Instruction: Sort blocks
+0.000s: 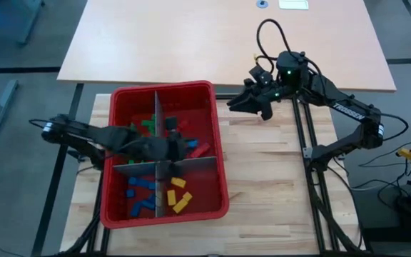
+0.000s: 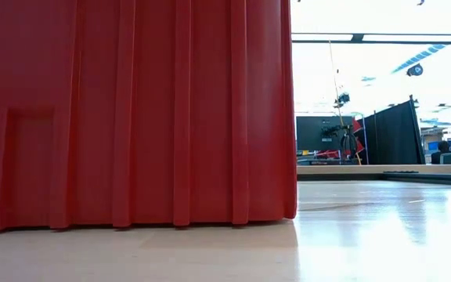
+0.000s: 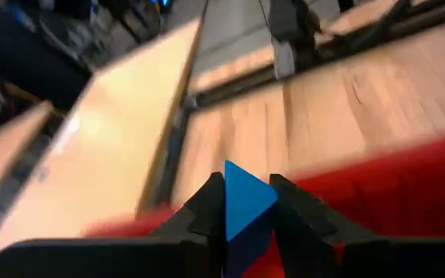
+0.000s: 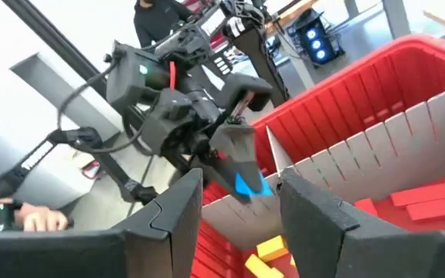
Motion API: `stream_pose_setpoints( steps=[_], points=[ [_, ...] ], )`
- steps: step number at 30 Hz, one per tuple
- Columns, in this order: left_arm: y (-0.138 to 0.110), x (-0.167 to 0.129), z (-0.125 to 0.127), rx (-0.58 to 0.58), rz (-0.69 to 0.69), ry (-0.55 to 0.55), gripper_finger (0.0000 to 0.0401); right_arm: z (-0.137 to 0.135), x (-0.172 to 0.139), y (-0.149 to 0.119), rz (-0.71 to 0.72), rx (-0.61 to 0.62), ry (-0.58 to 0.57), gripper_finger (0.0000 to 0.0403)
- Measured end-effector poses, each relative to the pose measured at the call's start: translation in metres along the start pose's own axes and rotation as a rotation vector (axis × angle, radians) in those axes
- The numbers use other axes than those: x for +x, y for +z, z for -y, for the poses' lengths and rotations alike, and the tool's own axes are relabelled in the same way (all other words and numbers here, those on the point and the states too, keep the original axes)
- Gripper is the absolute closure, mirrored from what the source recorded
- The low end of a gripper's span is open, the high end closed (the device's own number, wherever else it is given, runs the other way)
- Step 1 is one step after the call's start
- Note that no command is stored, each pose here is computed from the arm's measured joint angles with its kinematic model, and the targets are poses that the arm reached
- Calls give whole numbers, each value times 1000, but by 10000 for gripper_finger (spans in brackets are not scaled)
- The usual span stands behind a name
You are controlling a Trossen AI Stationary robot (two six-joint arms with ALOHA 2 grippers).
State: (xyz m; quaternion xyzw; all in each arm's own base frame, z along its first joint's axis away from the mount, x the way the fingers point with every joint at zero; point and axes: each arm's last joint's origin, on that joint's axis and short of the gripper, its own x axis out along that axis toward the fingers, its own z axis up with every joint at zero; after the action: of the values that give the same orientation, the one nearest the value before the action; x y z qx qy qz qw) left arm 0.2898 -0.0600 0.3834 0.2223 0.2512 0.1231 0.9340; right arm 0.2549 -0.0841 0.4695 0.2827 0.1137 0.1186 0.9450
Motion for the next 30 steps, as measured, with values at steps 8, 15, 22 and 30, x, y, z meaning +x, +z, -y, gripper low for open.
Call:
stream_pose_setpoints(
  steps=[8,15,22,30],
  points=[
    [-27,-81,23,-179,-174,-177,334,10,-9,5,30,-77,-48,263],
    [-53,-119,58,-247,-422,-307,334,15,-12,8,50,-110,-90,259],
    [-67,-130,74,-269,-635,-350,311,15,-12,8,61,-131,-119,264],
    [-69,-130,73,-288,-667,-331,168,15,-11,8,61,-130,-127,262]
  ],
)
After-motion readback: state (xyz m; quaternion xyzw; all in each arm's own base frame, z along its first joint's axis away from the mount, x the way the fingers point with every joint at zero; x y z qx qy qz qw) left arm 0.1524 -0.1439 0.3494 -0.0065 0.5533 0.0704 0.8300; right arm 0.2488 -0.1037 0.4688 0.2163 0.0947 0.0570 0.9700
